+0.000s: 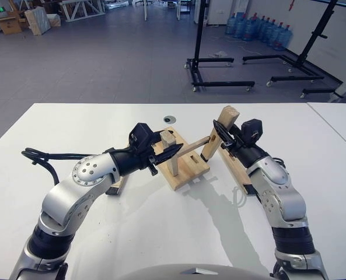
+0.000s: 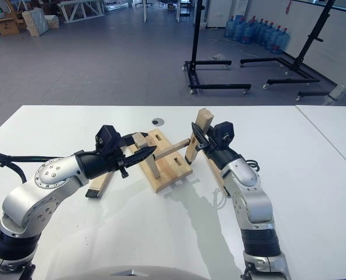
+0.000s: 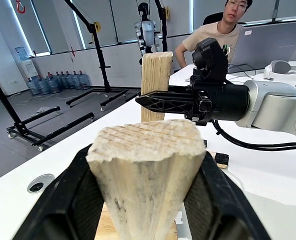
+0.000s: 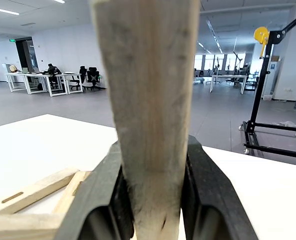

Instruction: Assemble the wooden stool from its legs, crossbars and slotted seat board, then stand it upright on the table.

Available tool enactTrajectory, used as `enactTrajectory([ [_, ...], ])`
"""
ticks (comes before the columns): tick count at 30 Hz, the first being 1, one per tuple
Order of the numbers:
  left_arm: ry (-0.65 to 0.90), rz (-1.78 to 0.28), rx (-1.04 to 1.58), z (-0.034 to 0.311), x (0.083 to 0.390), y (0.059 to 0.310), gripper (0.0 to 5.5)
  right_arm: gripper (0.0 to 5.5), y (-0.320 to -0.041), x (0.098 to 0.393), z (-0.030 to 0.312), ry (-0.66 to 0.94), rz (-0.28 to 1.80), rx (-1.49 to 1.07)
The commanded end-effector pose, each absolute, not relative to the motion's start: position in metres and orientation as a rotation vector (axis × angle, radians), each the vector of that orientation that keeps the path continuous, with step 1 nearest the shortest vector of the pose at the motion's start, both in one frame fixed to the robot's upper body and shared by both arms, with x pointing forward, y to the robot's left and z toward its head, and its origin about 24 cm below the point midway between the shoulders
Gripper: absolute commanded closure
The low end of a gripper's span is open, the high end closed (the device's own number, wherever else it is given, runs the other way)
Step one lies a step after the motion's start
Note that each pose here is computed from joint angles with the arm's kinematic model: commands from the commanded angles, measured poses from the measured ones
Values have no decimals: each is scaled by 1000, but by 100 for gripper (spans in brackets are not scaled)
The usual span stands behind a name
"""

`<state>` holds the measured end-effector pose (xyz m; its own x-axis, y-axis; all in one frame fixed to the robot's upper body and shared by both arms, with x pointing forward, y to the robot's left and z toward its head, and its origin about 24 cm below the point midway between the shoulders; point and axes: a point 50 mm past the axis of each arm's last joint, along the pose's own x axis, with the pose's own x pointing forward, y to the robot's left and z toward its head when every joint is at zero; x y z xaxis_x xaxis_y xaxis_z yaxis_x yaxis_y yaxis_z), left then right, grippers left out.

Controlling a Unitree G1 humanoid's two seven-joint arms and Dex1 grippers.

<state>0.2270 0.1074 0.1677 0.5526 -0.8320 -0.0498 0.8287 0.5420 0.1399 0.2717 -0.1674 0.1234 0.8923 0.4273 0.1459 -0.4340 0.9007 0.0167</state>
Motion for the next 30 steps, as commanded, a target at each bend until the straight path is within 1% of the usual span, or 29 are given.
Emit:
enactTrajectory([
  [1,57,-1026,143,154,222,103,351,450,-163,276,125,-163,458,42],
  [6,62,-1036,147,153,222,101,351,450,-152,279,127,-179,487,50],
  [13,69,-1022,157,150,222,101,351,450,-151,266,129,-175,524,47],
  [15,71,-1019,162,148,222,101,351,450,-147,263,130,-174,563,18],
  [18,74,-1019,164,147,222,100,351,450,-141,262,124,-155,582,-8],
  [23,82,-1024,170,144,220,99,351,450,-142,266,115,-130,558,1],
  [30,83,-1008,172,142,221,100,351,450,-141,261,140,-191,608,9],
])
